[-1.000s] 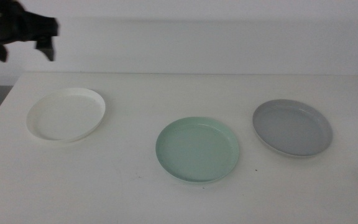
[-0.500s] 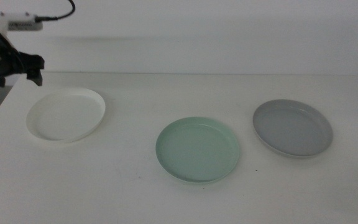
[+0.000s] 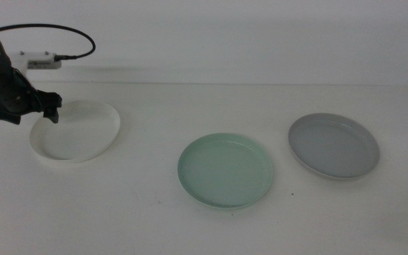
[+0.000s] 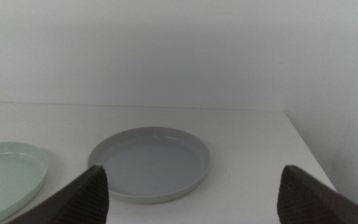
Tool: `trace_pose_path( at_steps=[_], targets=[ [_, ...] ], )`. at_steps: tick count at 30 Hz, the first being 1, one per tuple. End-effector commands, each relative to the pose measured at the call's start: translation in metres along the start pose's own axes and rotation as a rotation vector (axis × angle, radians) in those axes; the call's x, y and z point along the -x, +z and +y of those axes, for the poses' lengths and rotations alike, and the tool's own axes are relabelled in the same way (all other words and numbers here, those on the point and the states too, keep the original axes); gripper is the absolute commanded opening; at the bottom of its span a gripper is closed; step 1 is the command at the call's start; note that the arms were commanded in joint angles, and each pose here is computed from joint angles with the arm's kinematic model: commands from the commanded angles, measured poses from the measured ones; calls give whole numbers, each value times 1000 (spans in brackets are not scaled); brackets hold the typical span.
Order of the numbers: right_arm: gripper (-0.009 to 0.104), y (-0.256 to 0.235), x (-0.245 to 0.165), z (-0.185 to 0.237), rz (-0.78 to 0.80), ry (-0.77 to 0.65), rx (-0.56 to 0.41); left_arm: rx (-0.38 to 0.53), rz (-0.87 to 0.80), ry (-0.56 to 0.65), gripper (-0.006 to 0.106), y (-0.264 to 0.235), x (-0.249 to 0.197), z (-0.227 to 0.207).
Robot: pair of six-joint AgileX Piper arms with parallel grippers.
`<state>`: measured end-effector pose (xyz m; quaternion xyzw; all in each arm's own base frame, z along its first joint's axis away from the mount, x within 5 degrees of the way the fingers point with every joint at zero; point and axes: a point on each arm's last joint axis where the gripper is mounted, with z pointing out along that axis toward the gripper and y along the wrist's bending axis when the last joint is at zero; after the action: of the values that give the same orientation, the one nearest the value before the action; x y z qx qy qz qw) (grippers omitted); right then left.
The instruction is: Stack the three bowls on top of each other.
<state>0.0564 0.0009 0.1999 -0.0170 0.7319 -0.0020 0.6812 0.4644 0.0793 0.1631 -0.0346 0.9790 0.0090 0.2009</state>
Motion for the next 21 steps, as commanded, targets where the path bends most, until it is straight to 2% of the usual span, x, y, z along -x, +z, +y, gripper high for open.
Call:
trace_pose_path(
  at_steps=[1, 6, 12, 14, 17, 21],
  targets=[
    [91, 0, 0, 0, -10, -9, -8, 1, -21, -2, 94, 4, 2, 1],
    [91, 0, 0, 0, -10, -9, -8, 0, 3, 6, 93, 18, -3, 2],
    [91, 0, 0, 0, -10, -9, -8, -7, 47, 3, 82, 34, -10, 2],
    [91, 0, 0, 0, -10, -9, -8, -9, 60, 7, 73, 34, -11, 2],
    [91, 0, 0, 0, -10, -9, -8, -12, 82, 7, 54, 33, -13, 1],
    [91, 0, 0, 0, -10, -9, -8, -17, 118, 0, 22, 33, -16, 1]
  ],
)
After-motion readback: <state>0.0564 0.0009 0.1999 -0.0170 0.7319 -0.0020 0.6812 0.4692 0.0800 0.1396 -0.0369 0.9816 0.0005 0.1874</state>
